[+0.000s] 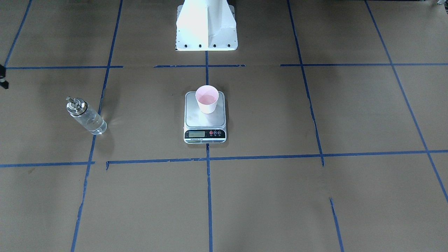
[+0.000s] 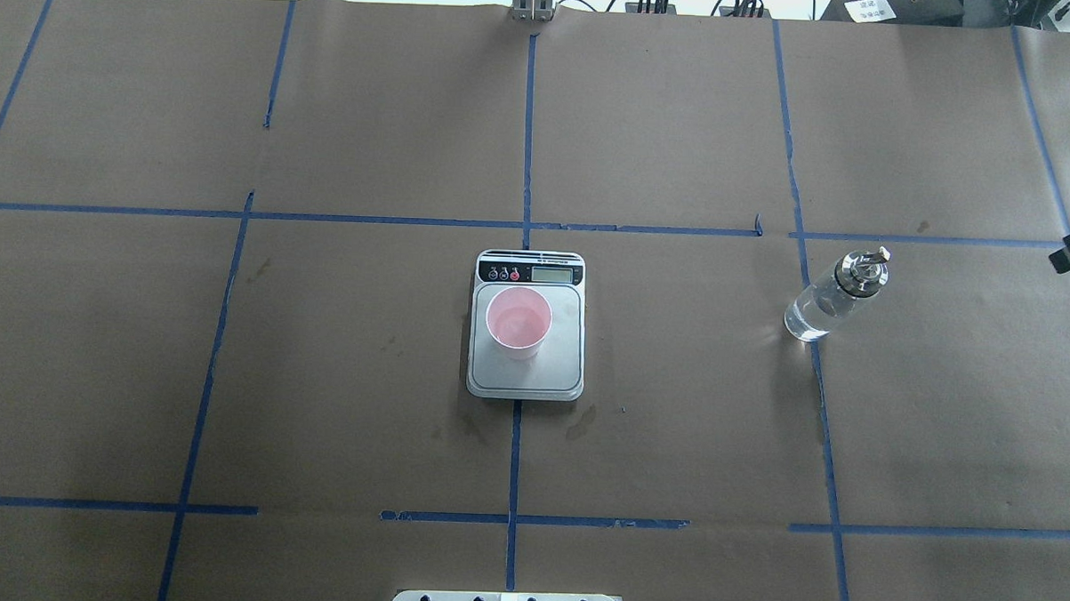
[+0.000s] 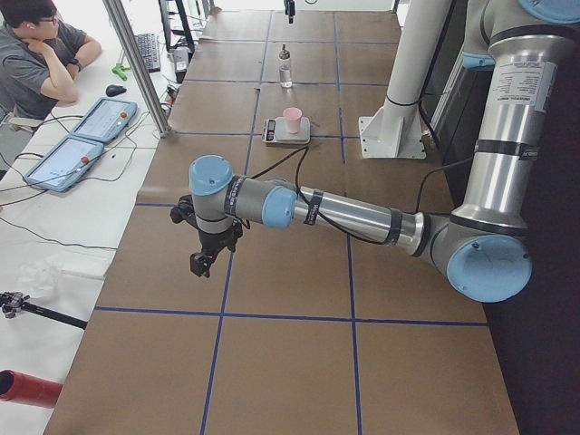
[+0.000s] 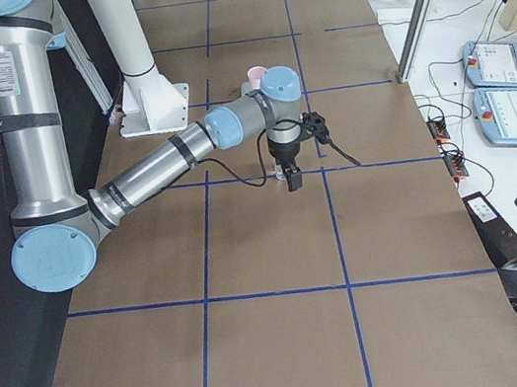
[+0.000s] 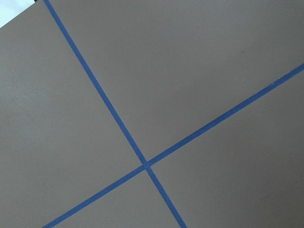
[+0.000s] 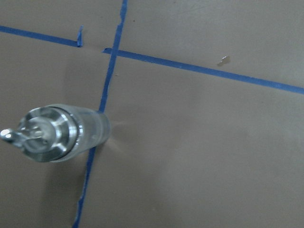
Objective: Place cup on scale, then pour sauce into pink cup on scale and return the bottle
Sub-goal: 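Open the right gripper and withdraw it from the bottle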
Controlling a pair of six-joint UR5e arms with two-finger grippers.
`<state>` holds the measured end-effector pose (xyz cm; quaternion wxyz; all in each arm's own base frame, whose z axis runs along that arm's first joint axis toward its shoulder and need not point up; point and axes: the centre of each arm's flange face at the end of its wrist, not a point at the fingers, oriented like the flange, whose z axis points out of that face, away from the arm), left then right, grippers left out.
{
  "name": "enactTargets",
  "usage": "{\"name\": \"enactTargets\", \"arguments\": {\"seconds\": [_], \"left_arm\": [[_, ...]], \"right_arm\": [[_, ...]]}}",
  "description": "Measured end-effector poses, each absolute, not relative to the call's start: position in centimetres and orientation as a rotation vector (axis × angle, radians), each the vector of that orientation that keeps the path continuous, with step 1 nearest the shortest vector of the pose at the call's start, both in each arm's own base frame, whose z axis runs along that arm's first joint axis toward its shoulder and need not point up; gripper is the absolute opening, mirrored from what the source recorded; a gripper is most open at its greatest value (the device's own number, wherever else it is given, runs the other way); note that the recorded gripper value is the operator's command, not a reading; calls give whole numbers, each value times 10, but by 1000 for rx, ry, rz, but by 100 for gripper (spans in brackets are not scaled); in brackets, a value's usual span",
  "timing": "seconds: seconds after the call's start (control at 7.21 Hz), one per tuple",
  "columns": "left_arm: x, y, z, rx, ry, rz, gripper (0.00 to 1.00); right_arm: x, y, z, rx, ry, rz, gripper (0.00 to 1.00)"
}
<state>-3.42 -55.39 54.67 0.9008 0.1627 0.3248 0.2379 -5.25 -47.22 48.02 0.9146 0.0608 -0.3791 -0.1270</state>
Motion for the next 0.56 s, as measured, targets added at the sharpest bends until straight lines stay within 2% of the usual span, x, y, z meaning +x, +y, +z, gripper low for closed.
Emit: {"name": "enactTargets", "arguments": {"seconds": [0.28, 0.56], "left_arm": [[-34, -554, 547, 336, 672, 492, 100], [-35, -554, 554, 323, 669, 488, 100]], "right_arm": [[8, -482, 550, 110, -785, -262, 100], [25, -496, 588, 78, -779, -238, 100]]}}
